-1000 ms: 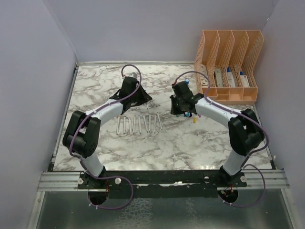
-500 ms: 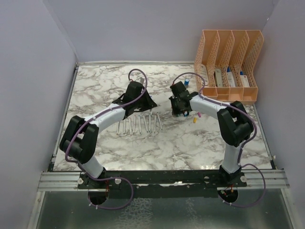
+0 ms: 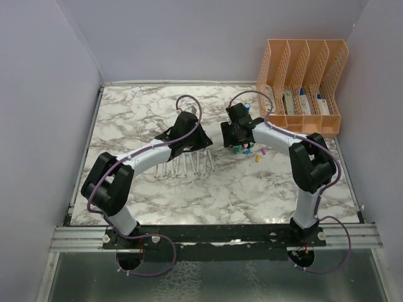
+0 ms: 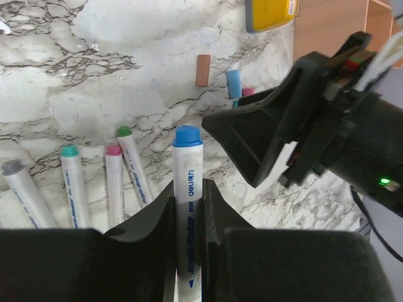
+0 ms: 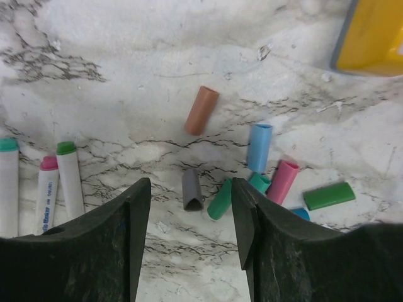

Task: Open the pen caps

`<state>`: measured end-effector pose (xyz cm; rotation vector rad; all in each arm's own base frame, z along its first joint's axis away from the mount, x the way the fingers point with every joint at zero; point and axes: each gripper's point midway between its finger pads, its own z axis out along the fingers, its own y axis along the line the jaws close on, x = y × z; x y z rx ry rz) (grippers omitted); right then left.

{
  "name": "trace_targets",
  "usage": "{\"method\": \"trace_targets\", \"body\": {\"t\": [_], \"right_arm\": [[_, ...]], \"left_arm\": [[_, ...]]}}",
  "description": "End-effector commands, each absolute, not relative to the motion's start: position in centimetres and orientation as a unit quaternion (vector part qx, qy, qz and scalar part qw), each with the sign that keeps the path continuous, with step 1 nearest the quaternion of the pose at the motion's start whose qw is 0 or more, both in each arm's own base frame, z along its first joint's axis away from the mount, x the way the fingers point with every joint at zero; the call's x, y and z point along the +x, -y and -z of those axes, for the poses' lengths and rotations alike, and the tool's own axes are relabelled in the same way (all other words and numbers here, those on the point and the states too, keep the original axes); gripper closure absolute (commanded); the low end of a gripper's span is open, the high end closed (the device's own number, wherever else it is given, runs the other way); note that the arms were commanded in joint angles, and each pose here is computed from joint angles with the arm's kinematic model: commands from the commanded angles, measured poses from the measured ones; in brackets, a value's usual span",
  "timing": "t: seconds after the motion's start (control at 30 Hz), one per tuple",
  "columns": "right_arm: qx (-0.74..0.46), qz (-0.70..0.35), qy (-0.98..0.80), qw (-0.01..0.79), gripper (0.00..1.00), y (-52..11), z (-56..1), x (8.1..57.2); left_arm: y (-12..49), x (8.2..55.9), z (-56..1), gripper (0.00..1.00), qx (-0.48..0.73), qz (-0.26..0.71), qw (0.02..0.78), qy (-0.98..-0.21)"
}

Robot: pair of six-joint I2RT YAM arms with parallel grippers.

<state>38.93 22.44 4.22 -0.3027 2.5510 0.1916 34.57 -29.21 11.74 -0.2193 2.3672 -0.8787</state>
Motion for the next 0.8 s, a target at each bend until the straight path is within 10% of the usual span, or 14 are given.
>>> {"method": "trace_targets", "body": {"t": [0.0,0.33,0.77], "right_arm": [[-0.082,-0.091,-0.922,0.367,0.46,-21.9,-11.3,41.6],[-0.045,-0.086,-0.902,0.421,0.43,-17.8,-17.3,42.2],[-0.046,-0.102,-0.900,0.422,0.43,-17.7,-17.6,41.3]], "left_arm": [[30.2,35.1,-10.9,1.00,-0.101,0.322,0.313,-0.888],[33.6,34.9,-6.4,0.99,-0.091,0.306,0.279,-0.906],[34.2,34.7,-3.9,0.67,-0.095,0.291,0.265,-0.914]]}}
